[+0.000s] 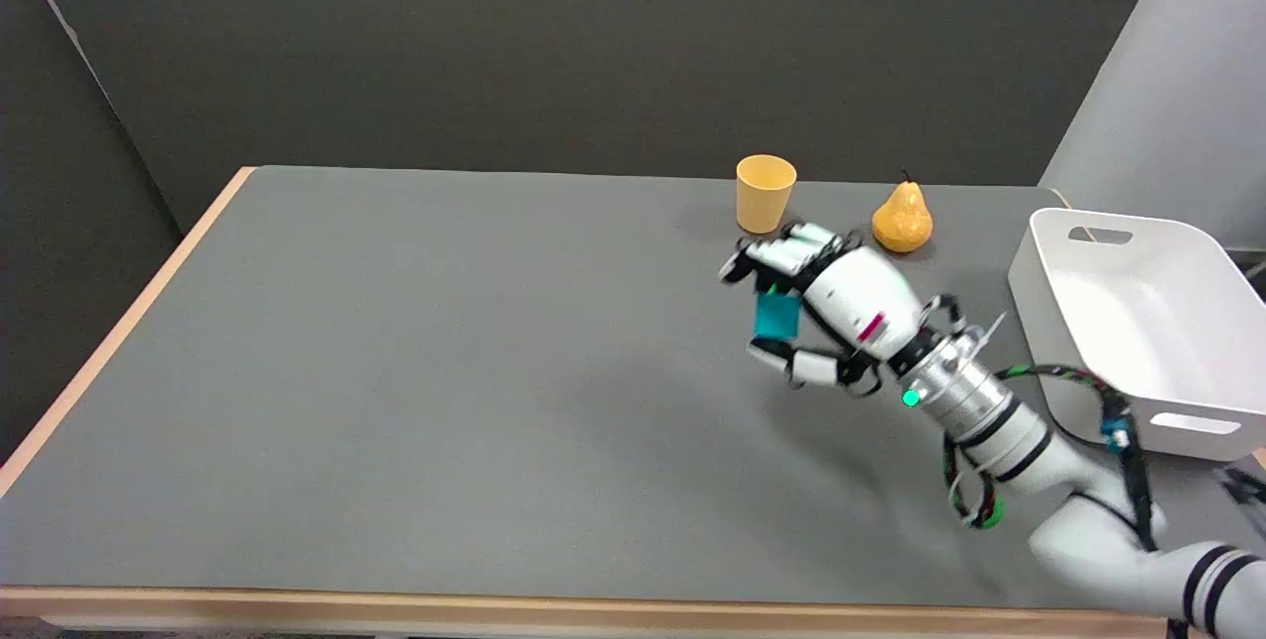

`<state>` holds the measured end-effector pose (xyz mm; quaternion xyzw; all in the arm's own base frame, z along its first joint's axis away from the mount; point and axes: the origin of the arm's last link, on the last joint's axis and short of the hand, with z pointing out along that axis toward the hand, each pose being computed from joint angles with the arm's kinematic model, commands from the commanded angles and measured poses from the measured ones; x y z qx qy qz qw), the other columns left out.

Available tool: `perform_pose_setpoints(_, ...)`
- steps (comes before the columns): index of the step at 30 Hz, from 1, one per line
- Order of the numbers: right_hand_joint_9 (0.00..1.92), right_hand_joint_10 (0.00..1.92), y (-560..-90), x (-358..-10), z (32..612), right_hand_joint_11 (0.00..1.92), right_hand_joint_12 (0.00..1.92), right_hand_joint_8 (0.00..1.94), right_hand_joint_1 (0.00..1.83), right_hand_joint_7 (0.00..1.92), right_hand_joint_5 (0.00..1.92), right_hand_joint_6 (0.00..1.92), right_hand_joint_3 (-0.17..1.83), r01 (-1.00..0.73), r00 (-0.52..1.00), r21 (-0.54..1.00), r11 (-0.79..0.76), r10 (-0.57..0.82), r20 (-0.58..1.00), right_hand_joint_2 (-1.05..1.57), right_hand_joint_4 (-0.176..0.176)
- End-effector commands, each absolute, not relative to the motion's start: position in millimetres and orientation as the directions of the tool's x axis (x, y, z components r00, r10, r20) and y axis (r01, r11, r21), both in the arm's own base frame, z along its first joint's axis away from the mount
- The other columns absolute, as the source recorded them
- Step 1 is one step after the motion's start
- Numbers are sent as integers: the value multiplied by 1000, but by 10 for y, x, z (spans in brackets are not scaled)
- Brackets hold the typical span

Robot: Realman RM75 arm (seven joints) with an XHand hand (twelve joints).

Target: Place the cube into the white box.

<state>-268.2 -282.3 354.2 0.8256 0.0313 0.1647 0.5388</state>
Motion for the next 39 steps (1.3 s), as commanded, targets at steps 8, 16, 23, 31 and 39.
perform_pose_setpoints(8,642,1552,-2731,-1300,5235,395,1549,1747,1469,676,398,1080,544,206,866,951,231,410,-287,997,50)
perform_pose_setpoints(16,642,1556,-2561,-1276,5700,402,1554,1744,1470,667,407,1116,539,198,908,900,388,274,-318,999,49)
perform_pose_setpoints(23,649,1553,-2372,-1443,5883,408,1556,1733,1472,676,416,1123,548,203,932,866,457,180,-314,990,50)
perform_pose_setpoints(31,669,1540,-2012,-1760,6019,426,1571,1709,1476,697,444,1134,578,172,959,831,529,102,-263,964,45)
perform_pose_setpoints(39,676,1534,-1821,-2339,5976,430,1579,1700,1477,710,455,1136,591,162,984,828,537,-22,-179,953,45)
